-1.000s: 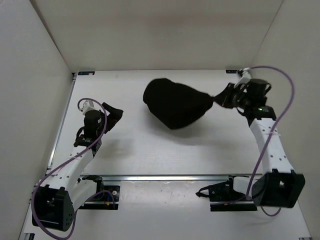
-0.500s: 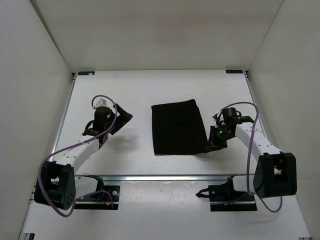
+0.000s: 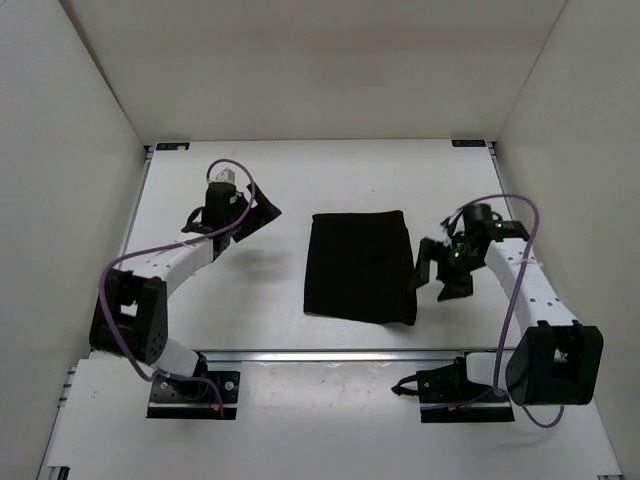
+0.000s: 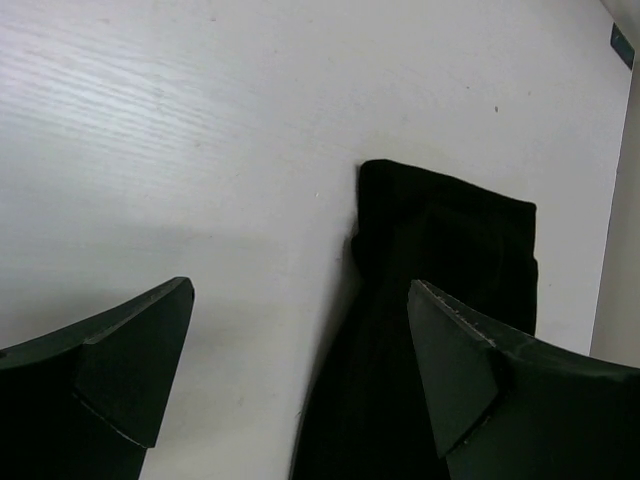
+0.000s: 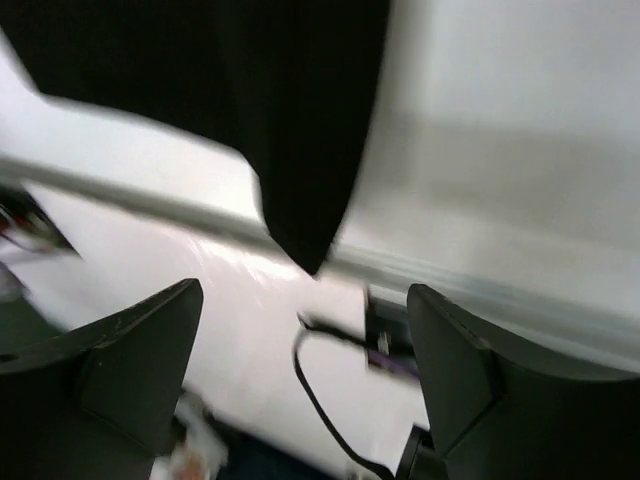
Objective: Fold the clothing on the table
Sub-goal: Flatten the skirt out
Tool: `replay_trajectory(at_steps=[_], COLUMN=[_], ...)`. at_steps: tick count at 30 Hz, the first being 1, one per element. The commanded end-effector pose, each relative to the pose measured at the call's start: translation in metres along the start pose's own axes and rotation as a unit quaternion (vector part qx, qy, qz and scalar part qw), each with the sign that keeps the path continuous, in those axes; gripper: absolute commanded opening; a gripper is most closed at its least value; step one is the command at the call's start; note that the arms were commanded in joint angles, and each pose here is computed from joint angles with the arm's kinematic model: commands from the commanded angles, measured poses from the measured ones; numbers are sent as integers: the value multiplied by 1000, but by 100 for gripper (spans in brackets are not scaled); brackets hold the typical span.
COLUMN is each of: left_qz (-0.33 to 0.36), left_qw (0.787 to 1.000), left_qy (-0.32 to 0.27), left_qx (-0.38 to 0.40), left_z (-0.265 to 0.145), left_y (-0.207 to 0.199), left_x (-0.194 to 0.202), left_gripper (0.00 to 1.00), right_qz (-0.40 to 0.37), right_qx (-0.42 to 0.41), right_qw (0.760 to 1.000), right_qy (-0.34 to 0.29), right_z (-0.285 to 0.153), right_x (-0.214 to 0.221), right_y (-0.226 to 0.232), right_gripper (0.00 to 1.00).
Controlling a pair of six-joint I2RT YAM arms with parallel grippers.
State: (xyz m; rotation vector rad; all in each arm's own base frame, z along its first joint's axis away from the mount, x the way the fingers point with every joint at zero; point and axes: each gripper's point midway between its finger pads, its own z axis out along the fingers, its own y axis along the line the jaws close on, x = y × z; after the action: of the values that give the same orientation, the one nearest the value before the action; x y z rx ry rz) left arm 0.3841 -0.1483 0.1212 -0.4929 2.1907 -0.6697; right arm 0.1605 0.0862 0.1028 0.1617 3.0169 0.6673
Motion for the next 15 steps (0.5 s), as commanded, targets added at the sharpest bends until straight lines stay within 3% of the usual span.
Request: replay_trajectory(at_steps=[1,5,9,15], left_qz=[48,90,115,124], left_qw=[998,990,984,980], left_qy=[25,82,117,121], left_qx=[39,69,75,95], left_z=[9,32,54,86], left_y=[-31,-56,-67,-75], left_x=[-4,3,-1,1], left_gripper=[99,99,99,99], right_qz=[-47,-70,-82,-92], right_qx=[-40,-60,-101,-88], right_qw=[987,958,931,938], right_qy=[-150,-271,-342,-322], right_z=[-46,-70,-75,-21], right_x=[-81,-171,-235,-279], right_y=[23,30,36,31], right_gripper=[81,82,79,76])
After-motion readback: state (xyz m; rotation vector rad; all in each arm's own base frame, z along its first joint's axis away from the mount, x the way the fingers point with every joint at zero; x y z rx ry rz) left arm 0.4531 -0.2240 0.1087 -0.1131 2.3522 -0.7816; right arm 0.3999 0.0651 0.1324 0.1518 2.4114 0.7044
